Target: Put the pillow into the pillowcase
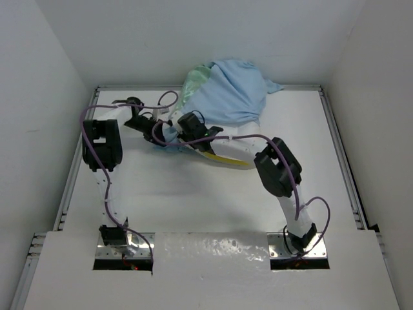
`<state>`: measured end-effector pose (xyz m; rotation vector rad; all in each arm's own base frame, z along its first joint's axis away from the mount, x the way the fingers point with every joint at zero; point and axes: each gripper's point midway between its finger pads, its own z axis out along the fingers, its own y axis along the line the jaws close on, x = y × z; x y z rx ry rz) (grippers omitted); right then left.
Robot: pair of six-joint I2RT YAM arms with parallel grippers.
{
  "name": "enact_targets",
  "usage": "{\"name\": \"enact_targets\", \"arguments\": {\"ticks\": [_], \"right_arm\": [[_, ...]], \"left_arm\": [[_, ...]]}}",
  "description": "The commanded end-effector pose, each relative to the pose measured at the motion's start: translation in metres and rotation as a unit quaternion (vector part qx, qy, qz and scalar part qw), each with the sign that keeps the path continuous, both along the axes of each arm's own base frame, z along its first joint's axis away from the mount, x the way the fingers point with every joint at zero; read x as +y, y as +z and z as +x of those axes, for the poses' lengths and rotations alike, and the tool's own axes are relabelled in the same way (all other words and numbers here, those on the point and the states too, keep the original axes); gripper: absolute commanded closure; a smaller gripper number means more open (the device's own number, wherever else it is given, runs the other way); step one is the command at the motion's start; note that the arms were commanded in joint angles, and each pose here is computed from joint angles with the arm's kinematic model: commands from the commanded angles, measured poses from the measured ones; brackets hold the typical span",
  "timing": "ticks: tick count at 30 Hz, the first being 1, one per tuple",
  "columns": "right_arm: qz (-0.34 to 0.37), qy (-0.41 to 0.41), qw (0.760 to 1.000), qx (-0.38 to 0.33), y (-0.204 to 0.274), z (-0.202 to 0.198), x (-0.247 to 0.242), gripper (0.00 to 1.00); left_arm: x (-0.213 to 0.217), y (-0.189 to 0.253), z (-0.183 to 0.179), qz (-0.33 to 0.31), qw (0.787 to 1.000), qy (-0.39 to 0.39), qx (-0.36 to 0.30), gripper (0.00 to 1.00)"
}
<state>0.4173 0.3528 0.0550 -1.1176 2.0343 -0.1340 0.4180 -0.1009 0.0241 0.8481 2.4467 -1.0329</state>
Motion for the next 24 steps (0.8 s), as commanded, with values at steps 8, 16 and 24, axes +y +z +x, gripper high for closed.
{"name": "enact_targets", "arguments": {"ticks": [8,16,24], "right_arm": [[0.189,-0.157,0.944,-0.22,0.171,0.138,-0.026,1.0],[0.253,-0.289,0.906,-0.179,0.085,0.208,-0.044,1.0],[0.246,-0.201,0.943,-0.096,0.066,0.168,-0.008,0.53]], "left_arm": [[-0.02,0.166,-0.076,-0.074,0.985,-0.101,-0.121,1.0],[-0.064,0.288,-0.085,-0.304,0.923,-0.112,-0.209,1.0],[-0.063,0.399,-0.091,-0.347,0.88,-0.146,-0.289,1.0]]}}
